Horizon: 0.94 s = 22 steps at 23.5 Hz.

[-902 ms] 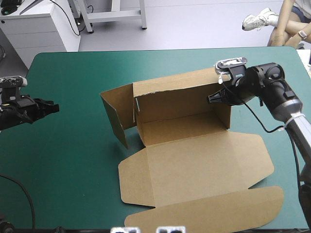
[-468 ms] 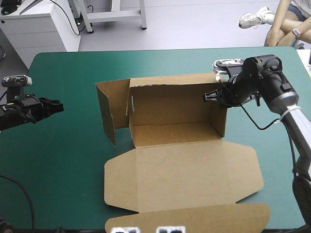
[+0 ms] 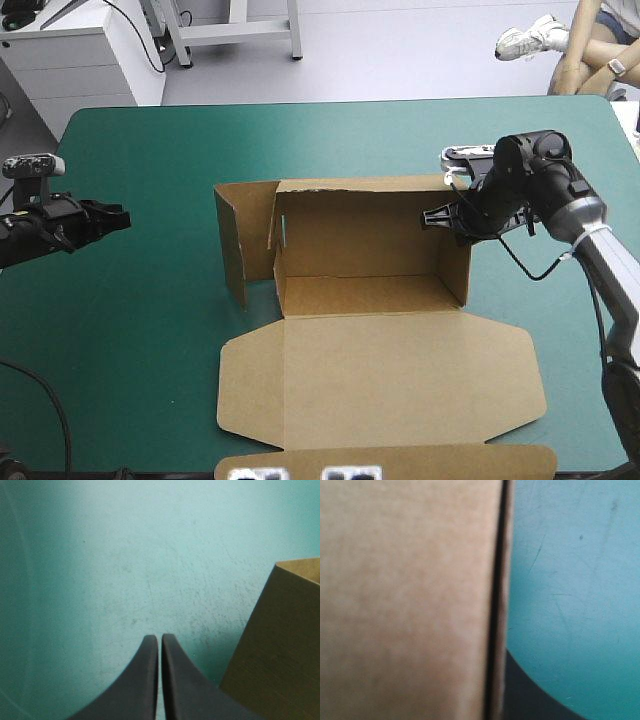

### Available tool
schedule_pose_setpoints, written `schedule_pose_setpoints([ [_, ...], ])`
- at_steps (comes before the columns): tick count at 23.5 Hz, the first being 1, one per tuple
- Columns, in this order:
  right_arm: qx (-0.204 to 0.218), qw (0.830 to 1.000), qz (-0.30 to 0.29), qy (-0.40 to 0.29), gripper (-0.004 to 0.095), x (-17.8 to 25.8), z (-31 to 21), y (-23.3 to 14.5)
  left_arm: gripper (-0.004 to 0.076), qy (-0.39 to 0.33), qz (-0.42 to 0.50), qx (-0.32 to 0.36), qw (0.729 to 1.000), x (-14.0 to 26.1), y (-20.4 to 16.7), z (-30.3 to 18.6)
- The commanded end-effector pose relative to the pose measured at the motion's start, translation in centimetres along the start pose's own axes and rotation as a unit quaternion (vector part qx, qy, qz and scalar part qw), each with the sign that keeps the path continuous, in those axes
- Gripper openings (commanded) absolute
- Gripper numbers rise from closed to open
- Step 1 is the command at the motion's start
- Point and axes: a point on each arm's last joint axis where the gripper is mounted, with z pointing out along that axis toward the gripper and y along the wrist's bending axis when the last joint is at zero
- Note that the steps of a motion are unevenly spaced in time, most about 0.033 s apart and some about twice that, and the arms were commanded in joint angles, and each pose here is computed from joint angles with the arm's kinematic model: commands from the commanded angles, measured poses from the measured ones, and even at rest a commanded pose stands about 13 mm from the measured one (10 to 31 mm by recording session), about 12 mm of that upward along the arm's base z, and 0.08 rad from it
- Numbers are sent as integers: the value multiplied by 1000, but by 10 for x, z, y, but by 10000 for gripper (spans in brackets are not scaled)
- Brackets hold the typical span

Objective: Fold the box

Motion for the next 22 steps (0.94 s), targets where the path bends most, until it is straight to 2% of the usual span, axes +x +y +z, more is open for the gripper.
schedule_pose_setpoints([
  [1, 0, 1000, -2, -24, -12, -11, -12, 0, 8, -49, -5, 6, 999, -14, -8, -11],
  [7, -2, 1000, 0, -31, -12, -30, -5, 3, 8, -46, -6, 11, 999, -13, -9, -11],
  [15, 0, 999, -3, -32, -13, -32, -5, 2, 8, -42, -5, 14, 999, -12, -10, -11],
  [22, 7, 1000, -4, 0, -13, -41, 25, 1, 8, -42, -5, 15, 999, -12, -10, -11],
])
